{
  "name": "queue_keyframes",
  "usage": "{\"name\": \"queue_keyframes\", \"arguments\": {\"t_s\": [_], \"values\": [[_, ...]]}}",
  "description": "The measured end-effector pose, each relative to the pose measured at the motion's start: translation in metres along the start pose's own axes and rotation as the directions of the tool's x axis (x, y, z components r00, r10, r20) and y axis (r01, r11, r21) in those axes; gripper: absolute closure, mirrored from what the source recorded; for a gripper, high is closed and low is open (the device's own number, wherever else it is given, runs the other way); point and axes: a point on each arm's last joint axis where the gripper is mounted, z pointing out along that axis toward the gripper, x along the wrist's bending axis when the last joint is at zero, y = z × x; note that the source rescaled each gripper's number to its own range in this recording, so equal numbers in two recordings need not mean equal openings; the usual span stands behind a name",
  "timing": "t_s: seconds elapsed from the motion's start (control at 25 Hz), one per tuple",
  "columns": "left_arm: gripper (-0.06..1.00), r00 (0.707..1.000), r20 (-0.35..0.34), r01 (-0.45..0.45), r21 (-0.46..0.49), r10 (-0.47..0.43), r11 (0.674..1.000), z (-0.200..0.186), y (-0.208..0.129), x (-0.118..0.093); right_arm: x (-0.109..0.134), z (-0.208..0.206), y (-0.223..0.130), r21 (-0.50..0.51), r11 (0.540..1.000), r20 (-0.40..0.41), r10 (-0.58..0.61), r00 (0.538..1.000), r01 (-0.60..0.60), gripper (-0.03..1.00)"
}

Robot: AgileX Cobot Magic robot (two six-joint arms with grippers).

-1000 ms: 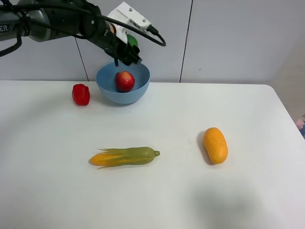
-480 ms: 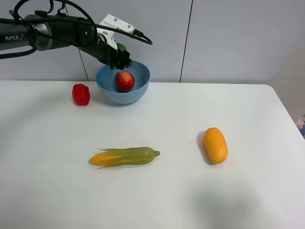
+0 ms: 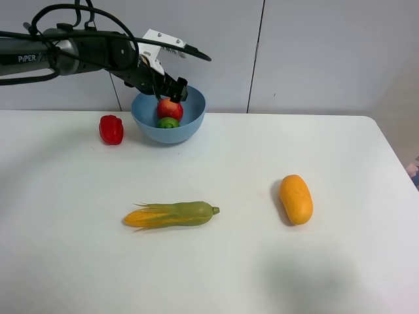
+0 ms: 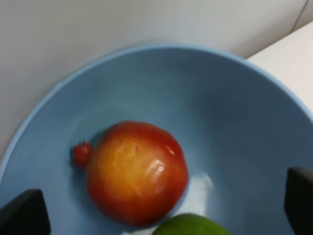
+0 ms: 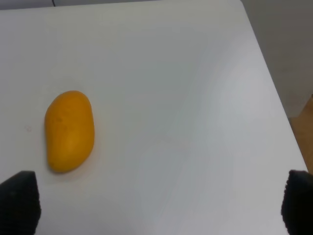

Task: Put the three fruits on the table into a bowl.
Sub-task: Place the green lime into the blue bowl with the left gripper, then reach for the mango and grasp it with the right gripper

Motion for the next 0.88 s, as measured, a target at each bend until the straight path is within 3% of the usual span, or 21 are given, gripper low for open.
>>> {"name": "queue_keyframes", "arguments": {"t_s": [0.28,0.48,0.64,0.76,0.88], "values": [[-0.03,0.999,0.023,0.044,0.082,-0.046,0.996,-0.028,0.008,-0.005,0.000,0.000,0.000,0.000,1.000,0.000,0.000,1.000,0.000,-0.03],[-0.03,0.999,-0.022,-0.039,0.113,0.041,0.993,-0.087,0.028,-0.001,0.000,0.000,0.000,0.000,1.000,0.000,0.000,1.000,0.000,-0.03],[-0.03,0.987,-0.141,-0.056,0.168,0.080,0.984,-0.127,0.031,0.036,0.000,0.000,0.000,0.000,1.000,0.000,0.000,1.000,0.000,-0.03],[-0.03,0.972,-0.229,0.000,0.237,0.056,0.972,-0.154,0.024,0.071,0.000,0.000,0.000,0.000,1.000,0.000,0.000,1.000,0.000,-0.03],[-0.03,0.955,-0.296,0.067,0.238,0.007,0.969,-0.187,0.021,0.097,0.000,0.000,0.000,0.000,1.000,0.000,0.000,1.000,0.000,-0.03]]}}
